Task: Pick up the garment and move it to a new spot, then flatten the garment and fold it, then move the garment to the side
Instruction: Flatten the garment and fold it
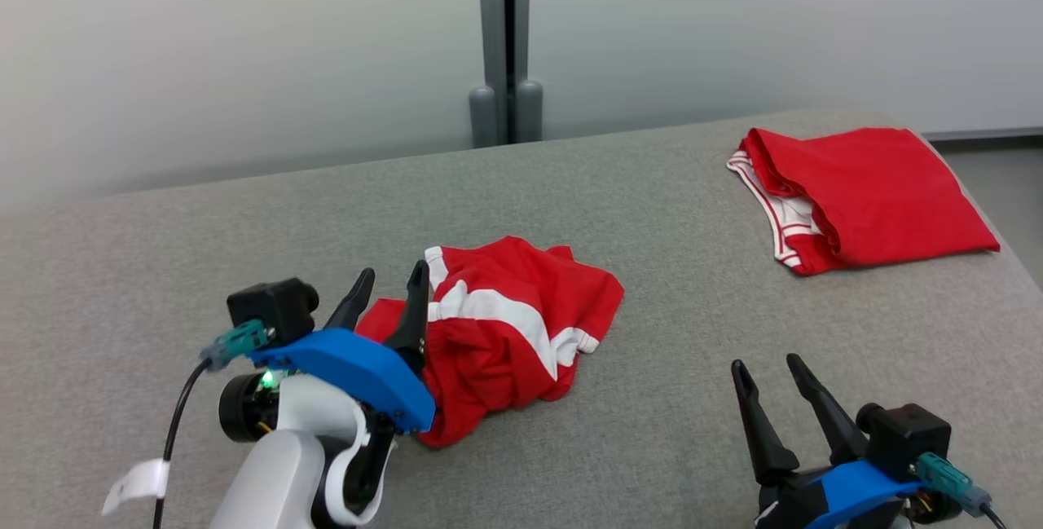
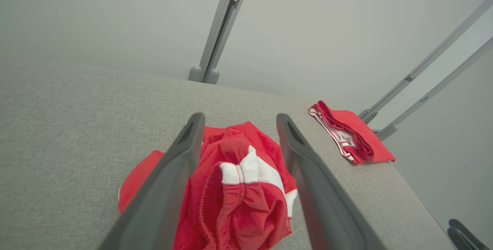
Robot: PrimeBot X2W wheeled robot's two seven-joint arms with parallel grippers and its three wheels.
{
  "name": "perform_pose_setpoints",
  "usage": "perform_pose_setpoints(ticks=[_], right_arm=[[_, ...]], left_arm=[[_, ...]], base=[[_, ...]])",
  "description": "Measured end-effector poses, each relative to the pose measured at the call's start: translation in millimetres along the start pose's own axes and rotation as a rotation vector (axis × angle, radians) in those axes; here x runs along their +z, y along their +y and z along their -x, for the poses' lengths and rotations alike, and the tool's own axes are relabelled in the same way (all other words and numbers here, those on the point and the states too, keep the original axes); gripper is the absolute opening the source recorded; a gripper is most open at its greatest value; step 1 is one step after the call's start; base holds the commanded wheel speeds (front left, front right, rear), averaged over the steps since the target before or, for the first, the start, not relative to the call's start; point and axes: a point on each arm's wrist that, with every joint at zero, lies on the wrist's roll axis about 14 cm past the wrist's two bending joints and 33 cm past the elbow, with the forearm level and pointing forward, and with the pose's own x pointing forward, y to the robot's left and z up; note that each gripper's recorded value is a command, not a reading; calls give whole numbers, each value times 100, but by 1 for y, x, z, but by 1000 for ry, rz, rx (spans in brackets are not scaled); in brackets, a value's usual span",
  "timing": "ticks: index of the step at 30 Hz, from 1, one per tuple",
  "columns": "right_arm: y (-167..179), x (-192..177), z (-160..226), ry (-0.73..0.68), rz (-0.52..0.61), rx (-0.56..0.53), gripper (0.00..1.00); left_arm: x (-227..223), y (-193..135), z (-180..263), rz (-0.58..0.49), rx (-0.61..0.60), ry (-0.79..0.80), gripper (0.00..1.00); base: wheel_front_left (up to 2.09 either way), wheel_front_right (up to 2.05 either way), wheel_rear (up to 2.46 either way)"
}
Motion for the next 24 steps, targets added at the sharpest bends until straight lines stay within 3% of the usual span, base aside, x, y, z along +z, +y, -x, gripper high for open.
perform_pose_setpoints(ticks=[14, 20, 21, 22, 23, 24], right_arm=[[-18, -11, 0, 30, -10, -59, 100], [-17, -12, -5, 28, -21, -56, 100], [-17, -11, -6, 23, -21, -54, 100], [-17, -11, -6, 23, -21, -53, 100], [-17, -11, -7, 25, -22, -54, 100], [-17, -12, -7, 26, -22, -55, 100]], left_arm=[[-74, 22, -24, -34, 137, 347, 100], [-87, 18, -22, -30, 118, 419, 100], [-85, 17, -23, -34, 112, 407, 86], [-84, 17, -24, -43, 109, 396, 32], [-82, 18, -25, -50, 107, 380, 6], [-78, 18, -27, -59, 103, 357, 0]], base=[[0, 0, 0], [0, 0, 0], [0, 0, 0], [0, 0, 0], [0, 0, 0], [0, 0, 0]])
